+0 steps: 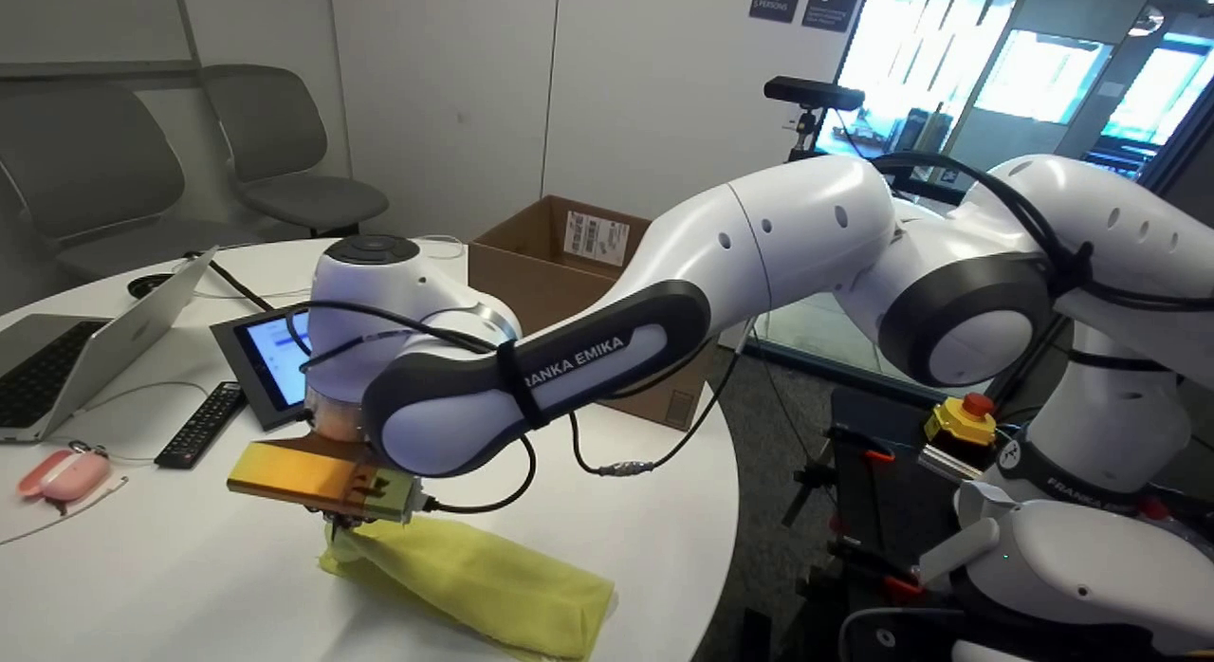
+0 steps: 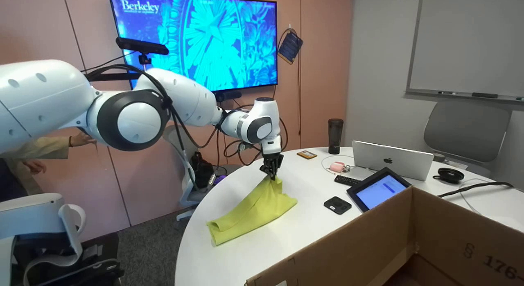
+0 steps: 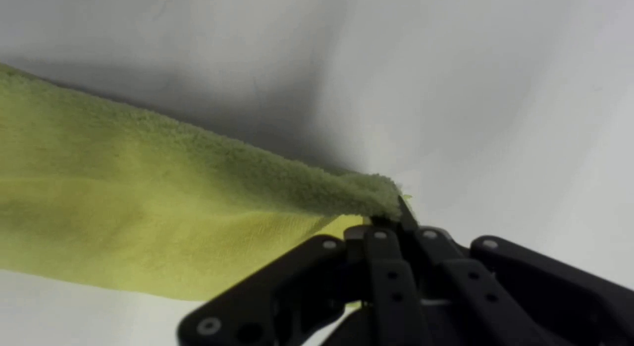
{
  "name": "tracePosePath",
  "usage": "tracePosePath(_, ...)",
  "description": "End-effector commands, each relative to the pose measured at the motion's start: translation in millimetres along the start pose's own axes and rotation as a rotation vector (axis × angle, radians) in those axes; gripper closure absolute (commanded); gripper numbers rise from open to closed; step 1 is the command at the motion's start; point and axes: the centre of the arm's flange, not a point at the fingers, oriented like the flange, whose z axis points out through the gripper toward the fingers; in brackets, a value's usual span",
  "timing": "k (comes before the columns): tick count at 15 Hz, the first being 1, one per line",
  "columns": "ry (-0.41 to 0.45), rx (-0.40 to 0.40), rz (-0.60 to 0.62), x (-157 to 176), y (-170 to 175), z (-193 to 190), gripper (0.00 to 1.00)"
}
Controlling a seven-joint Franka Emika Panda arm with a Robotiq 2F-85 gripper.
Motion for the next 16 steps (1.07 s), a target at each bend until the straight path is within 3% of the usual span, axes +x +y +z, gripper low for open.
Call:
tracePosePath(1,0.037,0.030,0.016,-15.2,-31.7,21.0,0.75)
tracePosePath(3,0.037,0.021,-0.041,-28.1,-24.0,24.0,0.71)
tracePosePath(8,-0.037,0.029,-0.283,-67.3,5.5,-4.4,0.31)
tracePosePath(11,-0.090,0.023,-0.441,-67.2,38.6,-28.9,0.06)
tracePosePath(12,-0.098,0.019,-0.497,-62.2,49.6,-33.9,0.01)
tracePosePath(16,-0.151,-0.023,-0.714,-40.3,76.5,-30.4,0.00)
